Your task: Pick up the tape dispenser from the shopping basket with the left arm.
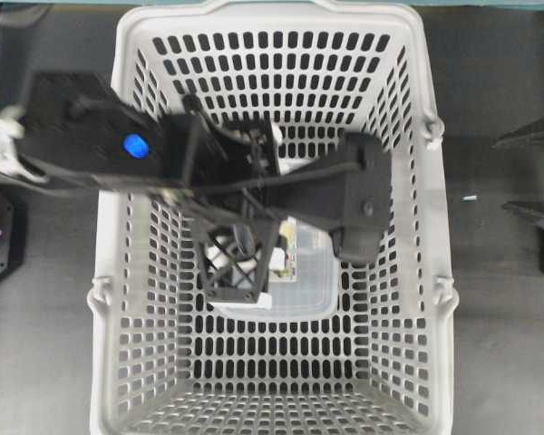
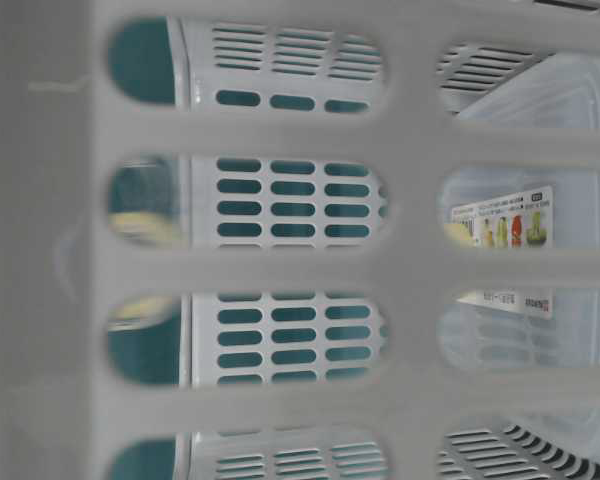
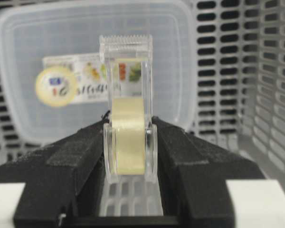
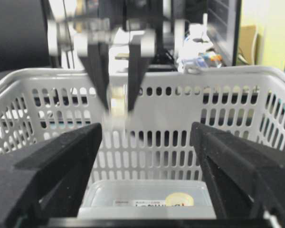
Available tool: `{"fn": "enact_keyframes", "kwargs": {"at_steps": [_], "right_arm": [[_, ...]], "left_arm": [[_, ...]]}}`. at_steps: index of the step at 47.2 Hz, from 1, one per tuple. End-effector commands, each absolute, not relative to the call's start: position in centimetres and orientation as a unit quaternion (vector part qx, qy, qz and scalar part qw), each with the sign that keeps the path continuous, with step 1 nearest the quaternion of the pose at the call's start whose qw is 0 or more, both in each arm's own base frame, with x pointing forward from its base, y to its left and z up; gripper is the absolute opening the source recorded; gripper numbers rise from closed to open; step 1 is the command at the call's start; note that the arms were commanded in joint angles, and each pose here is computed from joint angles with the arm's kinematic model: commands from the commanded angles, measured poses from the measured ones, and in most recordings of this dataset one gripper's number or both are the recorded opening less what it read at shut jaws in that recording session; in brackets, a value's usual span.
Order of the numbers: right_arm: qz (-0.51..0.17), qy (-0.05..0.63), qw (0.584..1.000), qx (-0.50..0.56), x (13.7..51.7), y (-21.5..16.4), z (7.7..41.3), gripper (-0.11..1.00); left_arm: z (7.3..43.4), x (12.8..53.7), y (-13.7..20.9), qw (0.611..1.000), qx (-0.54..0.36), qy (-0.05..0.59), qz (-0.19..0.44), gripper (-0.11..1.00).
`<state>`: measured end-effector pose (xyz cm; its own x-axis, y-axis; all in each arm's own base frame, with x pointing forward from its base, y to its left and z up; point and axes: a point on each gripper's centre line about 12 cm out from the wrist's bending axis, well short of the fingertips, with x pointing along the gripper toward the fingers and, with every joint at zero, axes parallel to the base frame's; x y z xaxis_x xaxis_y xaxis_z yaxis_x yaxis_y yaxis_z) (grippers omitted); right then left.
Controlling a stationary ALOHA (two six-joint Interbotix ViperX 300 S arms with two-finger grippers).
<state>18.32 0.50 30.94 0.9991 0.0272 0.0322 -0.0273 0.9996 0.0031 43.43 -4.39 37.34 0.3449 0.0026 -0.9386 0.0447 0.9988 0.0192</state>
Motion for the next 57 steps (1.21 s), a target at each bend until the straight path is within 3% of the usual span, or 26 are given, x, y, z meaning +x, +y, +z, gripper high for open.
{"fn": "enact_keyframes", "kwargs": {"at_steps": [1,38,57], "right_arm": [[0.014,-0.018,1.0,0.002,18.4,0.5,31.1,0.73],[0.014,-0.022,1.0,0.002,18.2,0.5,31.1,0.73],[0.014,-0.021,1.0,0.002,18.1,0.5,31.1,0.73]], "left_arm": [[41.3,42.7,-4.1,0.832,0.017,0.555,-0.009,0.28],[41.3,43.5,-3.4,0.821,0.012,0.571,0.0,0.28],[38.5,44.0,-3.7,0.827,0.009,0.563,-0.001,0.28]]}}
